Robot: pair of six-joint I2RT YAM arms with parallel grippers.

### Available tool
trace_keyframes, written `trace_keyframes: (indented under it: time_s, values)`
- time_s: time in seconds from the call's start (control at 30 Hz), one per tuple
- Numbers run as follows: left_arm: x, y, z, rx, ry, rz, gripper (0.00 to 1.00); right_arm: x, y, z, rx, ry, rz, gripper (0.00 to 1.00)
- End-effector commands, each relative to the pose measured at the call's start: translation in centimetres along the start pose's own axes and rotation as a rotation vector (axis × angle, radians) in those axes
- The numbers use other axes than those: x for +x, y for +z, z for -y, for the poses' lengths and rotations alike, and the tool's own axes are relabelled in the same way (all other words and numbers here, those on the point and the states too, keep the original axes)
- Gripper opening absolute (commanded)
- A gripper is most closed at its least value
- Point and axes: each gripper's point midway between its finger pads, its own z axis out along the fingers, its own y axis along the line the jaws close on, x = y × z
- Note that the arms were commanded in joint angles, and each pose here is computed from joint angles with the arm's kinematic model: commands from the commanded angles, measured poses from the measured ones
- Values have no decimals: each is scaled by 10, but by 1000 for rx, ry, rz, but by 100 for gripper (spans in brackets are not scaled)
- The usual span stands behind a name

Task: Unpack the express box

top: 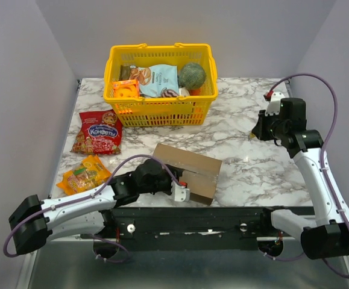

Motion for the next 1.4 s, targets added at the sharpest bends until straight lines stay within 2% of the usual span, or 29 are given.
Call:
trace_keyframes:
  time_s: [0.0,0.07,0.1,0.2,0.27,0.33,0.37,0.4,0.53,0.6,0.73,0.83,0.93,1.1,1.23,1.37]
  values:
    - [11,6,-39,-147,-70,-124,59,24,3,-14,-169,72,-50,0]
    - [6,7,-50,-174,-131,-142,59,32,4,-14,-202,132,-67,0]
    - [15,11,-43,-141,-156,-188,59,34,4,-15,-214,141,-70,0]
    - [12,13,-56,-149,-177,-232,59,42,1,-27,-287,141,-76,1]
    - [-14,13,-72,-139,-192,-180,59,44,-5,-38,-362,94,-64,1]
    - [-21,10,-73,-86,-210,-184,61,54,-10,-45,-406,60,-73,0]
    - [-36,7,-88,-103,-216,-165,61,59,-12,-51,-450,38,-71,0]
    - [-29,6,-83,-74,-231,-213,61,63,-13,-55,-471,29,-72,0]
    - [-13,-7,-99,-109,-252,-277,61,97,-3,-61,-511,-18,-168,0]
    - [5,-17,-112,-162,-258,-316,61,102,0,-62,-517,-49,-179,0]
    - [23,-40,-146,-271,-301,-348,62,116,-2,-97,-626,-159,-242,0]
    - [38,-57,-168,-353,-322,-369,62,124,7,-110,-651,-176,-313,0]
    - [42,-67,-177,-402,-340,-366,62,108,21,-112,-634,-176,-291,0]
    - [47,-71,-161,-388,-365,-354,63,76,44,-119,-624,-210,-254,0]
    - [53,-71,-147,-363,-396,-366,63,50,60,-144,-680,-234,-250,1]
    - [53,-72,-145,-355,-388,-369,63,41,69,-158,-700,-217,-274,0]
